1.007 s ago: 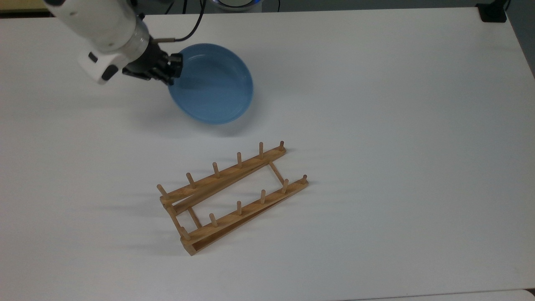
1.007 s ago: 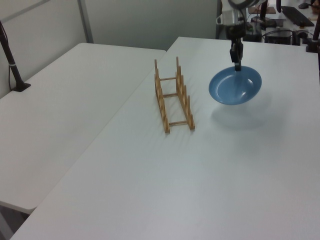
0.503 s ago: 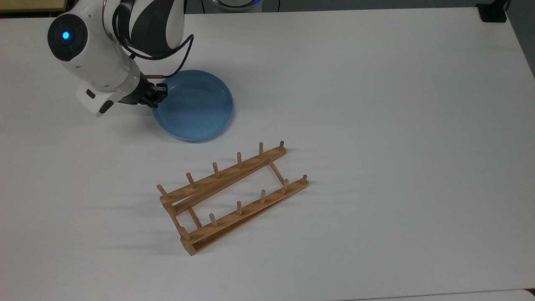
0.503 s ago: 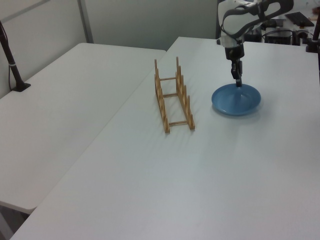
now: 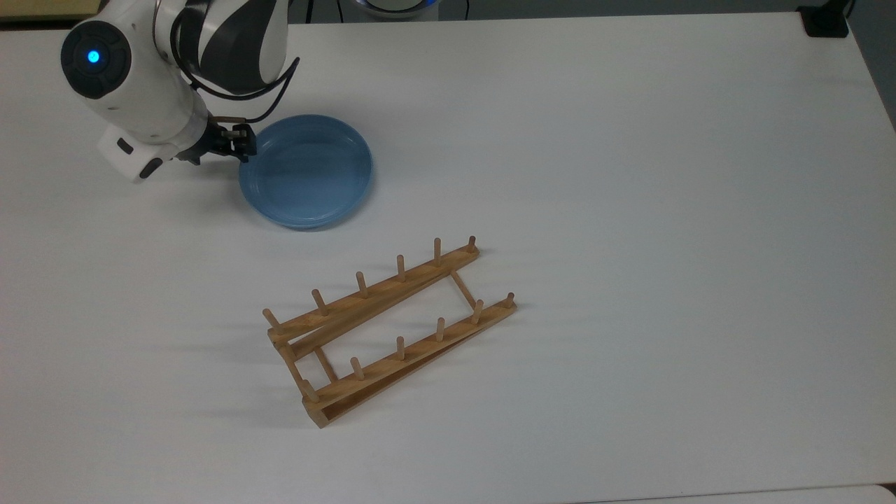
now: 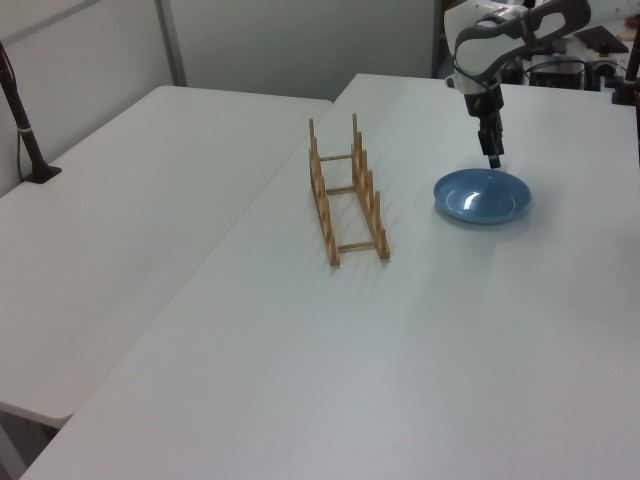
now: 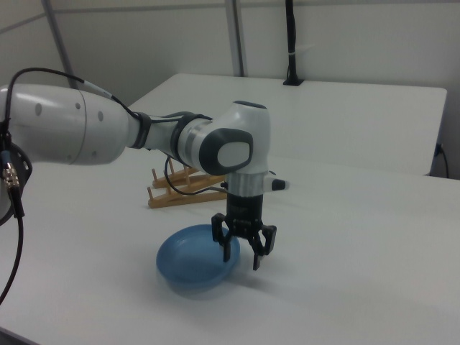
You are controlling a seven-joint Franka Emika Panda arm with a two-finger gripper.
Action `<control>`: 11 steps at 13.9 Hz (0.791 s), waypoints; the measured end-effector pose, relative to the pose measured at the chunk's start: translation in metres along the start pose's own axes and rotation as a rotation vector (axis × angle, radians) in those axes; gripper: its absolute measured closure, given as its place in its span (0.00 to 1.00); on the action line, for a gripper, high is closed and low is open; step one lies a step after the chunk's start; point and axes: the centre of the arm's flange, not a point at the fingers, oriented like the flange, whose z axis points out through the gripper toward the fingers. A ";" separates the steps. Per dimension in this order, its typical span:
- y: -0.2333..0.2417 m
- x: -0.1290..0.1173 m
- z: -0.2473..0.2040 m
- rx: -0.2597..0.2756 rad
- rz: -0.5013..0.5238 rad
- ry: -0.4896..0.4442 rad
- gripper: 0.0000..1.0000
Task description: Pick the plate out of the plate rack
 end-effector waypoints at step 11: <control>-0.191 -0.092 -0.208 -0.037 0.131 0.152 0.00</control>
